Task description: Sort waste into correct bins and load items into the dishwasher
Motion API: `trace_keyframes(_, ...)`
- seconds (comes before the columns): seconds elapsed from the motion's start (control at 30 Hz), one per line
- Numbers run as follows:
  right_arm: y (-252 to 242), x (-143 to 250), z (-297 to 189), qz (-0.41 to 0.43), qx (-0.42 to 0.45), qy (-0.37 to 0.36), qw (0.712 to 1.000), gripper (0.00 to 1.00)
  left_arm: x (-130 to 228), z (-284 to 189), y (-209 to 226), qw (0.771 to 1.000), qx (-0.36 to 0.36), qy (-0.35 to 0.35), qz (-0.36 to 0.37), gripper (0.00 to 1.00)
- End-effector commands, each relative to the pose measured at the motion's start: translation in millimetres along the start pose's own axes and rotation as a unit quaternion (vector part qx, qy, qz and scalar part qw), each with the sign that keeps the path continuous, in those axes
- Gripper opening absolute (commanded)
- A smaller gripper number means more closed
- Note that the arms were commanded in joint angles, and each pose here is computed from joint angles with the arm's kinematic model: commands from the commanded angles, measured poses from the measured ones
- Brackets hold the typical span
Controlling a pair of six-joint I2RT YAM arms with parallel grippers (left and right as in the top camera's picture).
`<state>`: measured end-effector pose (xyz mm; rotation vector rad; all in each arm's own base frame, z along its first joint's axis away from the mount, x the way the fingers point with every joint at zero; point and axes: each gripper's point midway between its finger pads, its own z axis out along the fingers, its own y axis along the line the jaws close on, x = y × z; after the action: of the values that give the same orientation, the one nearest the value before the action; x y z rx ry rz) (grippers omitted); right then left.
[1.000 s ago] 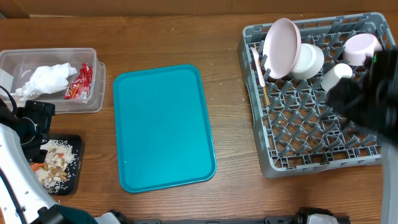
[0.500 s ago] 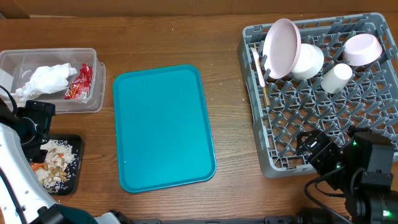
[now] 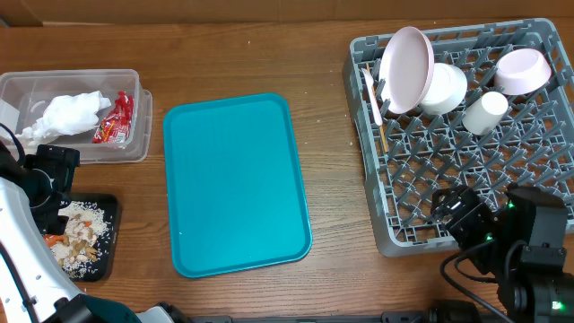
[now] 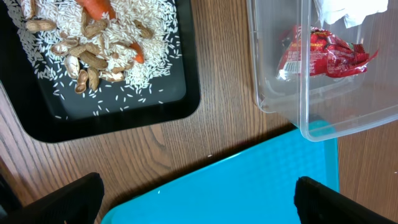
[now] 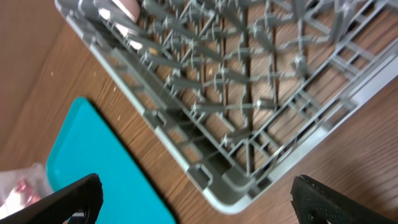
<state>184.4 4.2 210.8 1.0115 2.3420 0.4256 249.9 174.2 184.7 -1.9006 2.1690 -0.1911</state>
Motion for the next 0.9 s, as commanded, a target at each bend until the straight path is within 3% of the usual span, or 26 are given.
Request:
trace_keyframes(0.0, 0.4, -13.5, 0.8, -0.019, 0.007, -0.040, 0.999, 1.00, -1.7, -1.1, -1.2, 1.000, -0.001, -0.004, 0.006, 1.00)
trace_keyframes(0.17, 21.7, -21.6, 2.6, -0.086, -0.069, -0.104, 0.988, 1.00, -1.6, -1.0, -1.1, 1.000, -0.001, -0.004, 0.006, 1.00)
trace_keyframes(0.3, 14.6, -14.4, 18.7, -0.092, -0.126, -0.161, 0.975, 1.00, -1.7, -1.1, -1.2, 1.000, -0.001, -0.004, 0.006, 1.00)
trace_keyframes(0.5, 22.0, -19.3, 48.1, -0.129, -0.217, -0.257, 0.933, 1.00, -1.7, -1.1, -1.2, 1.000, -0.001, -0.004, 0.006, 1.00)
trace_keyframes(0.87, 26.2, -21.2, 41.8, -0.229, -0.244, -0.356, 0.872, 1.00, -1.6, -1.0, -1.1, 1.000, -0.001, -0.004, 0.006, 1.00)
